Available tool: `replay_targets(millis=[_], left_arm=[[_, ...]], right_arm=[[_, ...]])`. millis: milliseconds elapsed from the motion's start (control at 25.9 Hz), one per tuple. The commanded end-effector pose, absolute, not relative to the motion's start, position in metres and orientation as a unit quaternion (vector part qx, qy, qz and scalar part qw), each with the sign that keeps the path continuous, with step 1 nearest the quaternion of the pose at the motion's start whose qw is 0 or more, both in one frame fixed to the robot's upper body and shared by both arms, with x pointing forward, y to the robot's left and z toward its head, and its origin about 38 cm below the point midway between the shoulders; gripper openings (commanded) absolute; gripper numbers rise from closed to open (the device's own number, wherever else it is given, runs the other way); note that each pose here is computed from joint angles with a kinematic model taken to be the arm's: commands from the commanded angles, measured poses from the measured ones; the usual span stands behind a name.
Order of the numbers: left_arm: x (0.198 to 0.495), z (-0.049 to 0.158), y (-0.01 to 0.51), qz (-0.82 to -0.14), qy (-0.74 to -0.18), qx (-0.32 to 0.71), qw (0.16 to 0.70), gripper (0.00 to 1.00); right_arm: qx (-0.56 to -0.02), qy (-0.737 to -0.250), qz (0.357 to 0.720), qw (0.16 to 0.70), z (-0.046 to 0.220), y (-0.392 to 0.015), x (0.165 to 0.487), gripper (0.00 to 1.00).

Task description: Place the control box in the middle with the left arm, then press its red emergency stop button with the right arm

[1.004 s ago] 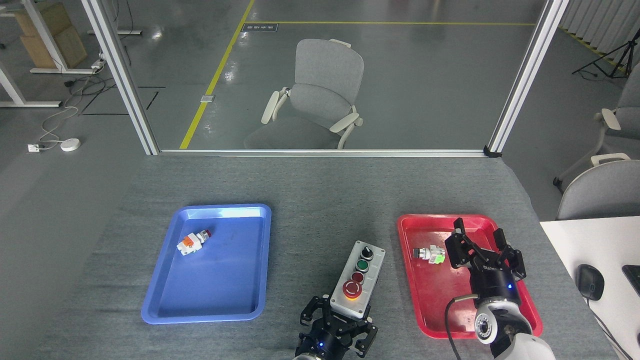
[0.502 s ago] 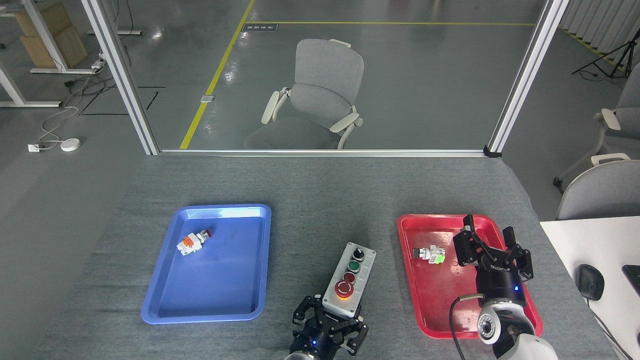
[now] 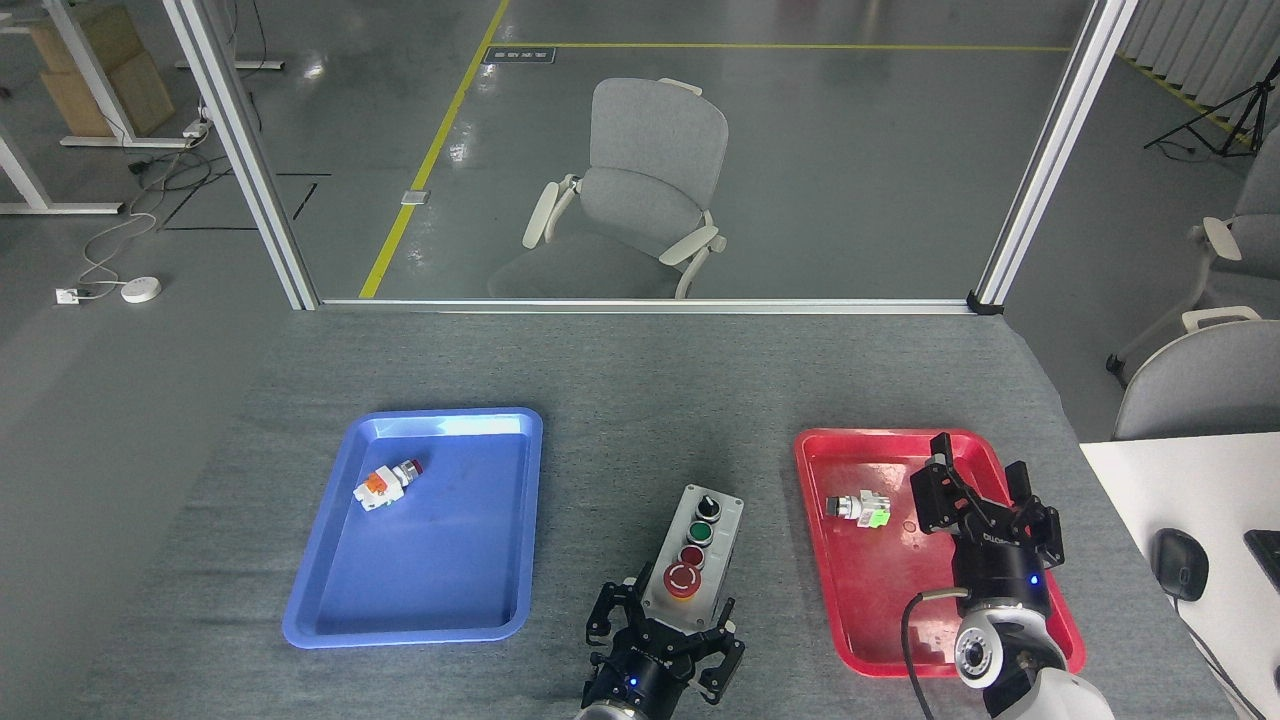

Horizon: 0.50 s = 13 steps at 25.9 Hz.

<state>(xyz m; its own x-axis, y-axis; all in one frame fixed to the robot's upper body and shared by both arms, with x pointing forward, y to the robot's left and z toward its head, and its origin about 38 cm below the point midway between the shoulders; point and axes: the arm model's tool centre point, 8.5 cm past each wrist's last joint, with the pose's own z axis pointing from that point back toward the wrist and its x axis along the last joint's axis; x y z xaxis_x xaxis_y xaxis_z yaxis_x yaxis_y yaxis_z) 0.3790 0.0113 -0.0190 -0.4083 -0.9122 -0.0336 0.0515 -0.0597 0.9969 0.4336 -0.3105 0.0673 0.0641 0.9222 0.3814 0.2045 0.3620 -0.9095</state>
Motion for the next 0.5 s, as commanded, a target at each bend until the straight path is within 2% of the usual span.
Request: replay_targets(millis=[0, 77, 232, 270, 309, 386, 463], left_arm=[[0.373, 0.0, 0.039, -0.59, -0.575, 0.416, 0.385, 0.99], [0.38, 0.023, 0.066, -0.566, -0.584, 0.445, 0.376, 0.99], [0.388, 0.051, 0.131, -0.523, -0.579, 0.488, 0.39, 0.99], [0.391, 0.056, 0.149, -0.517, -0.574, 0.498, 0.394, 0.99], [0.394, 0.06, 0.169, -0.515, -0.569, 0.505, 0.396, 0.99], [0.404, 0.068, 0.209, -0.511, -0.56, 0.518, 0.396, 0.99], [0.414, 0.076, 0.246, -0.493, -0.553, 0.531, 0.411, 0.99]], right_arm=[[-0.462, -0.598, 0.33, 0.565, 0.062, -0.309, 0.435, 1.0], [-0.463, -0.59, 0.348, 0.562, 0.059, -0.308, 0.435, 1.0], [-0.46, -0.571, 0.397, 0.552, 0.063, -0.311, 0.443, 0.97], [-0.452, -0.568, 0.412, 0.551, 0.062, -0.314, 0.444, 0.91], [-0.439, -0.575, 0.427, 0.542, 0.062, -0.316, 0.446, 0.8], [-0.399, -0.614, 0.456, 0.506, 0.066, -0.312, 0.453, 0.52], [-0.359, -0.65, 0.481, 0.466, 0.073, -0.308, 0.458, 0.34]])
